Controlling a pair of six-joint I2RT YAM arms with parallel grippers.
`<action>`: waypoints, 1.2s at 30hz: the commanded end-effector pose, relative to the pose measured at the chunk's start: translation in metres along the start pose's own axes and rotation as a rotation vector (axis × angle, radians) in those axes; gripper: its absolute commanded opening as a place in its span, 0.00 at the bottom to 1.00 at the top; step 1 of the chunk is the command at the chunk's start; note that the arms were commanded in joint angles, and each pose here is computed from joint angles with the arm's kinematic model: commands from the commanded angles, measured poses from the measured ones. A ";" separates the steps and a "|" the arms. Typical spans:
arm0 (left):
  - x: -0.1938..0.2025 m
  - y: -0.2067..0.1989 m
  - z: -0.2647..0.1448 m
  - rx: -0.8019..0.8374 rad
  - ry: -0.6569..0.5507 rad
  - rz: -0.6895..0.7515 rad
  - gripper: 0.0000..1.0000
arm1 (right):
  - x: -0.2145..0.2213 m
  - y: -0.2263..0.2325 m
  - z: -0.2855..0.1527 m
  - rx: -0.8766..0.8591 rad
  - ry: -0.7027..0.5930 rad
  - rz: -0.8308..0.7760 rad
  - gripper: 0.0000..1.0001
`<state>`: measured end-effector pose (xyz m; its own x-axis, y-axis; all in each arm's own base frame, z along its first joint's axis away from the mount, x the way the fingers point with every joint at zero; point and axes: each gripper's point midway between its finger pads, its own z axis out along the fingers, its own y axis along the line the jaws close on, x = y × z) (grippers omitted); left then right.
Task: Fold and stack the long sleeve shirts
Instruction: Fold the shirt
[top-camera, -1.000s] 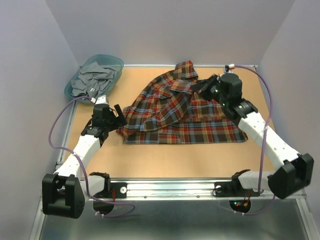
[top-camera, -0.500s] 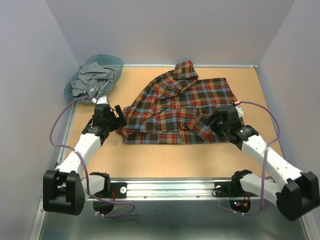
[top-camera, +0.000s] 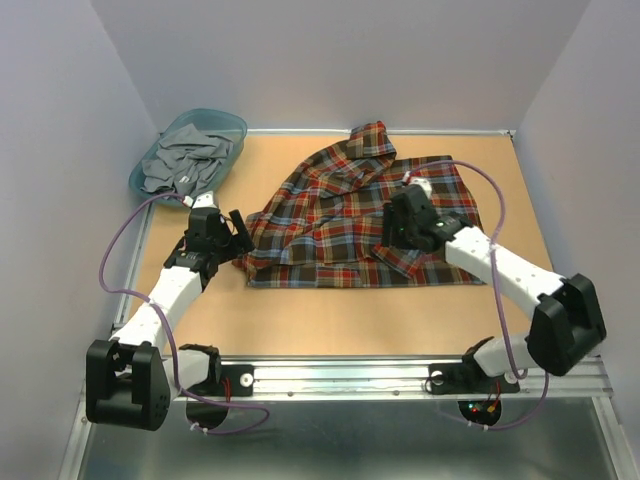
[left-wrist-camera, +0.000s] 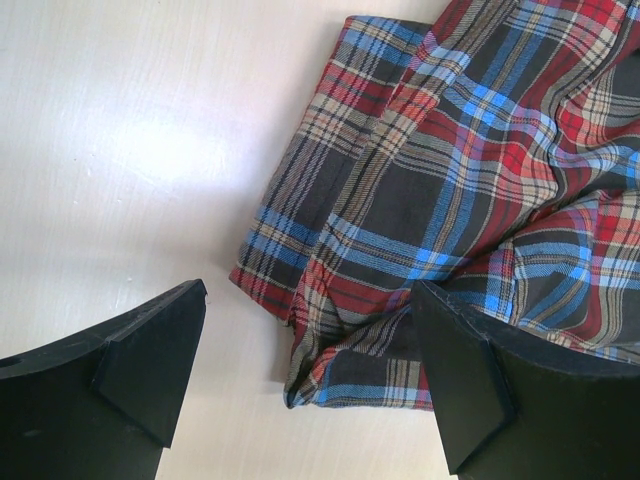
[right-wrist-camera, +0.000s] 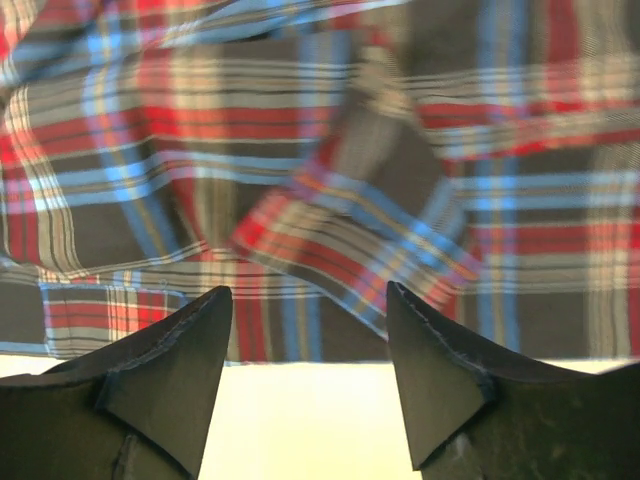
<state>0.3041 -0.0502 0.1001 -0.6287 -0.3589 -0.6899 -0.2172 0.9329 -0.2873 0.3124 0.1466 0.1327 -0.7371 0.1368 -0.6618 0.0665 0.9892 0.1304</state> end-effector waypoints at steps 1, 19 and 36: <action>-0.004 0.003 0.001 -0.013 -0.023 0.008 0.95 | 0.000 0.039 0.002 0.028 -0.039 -0.125 0.69; -0.005 0.004 0.000 -0.017 -0.029 0.004 0.95 | 0.007 0.050 0.061 0.336 -0.104 -0.057 0.70; -0.004 -0.009 -0.009 0.057 -0.036 -0.005 0.95 | -0.001 0.030 0.052 0.439 -0.138 -0.105 0.04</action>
<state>0.3032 -0.0512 0.1009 -0.6277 -0.3597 -0.6904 -0.2123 0.9323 -0.2927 0.3391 0.1782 0.0673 -0.7189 -0.0043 -0.6951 0.2530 0.9298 -0.2674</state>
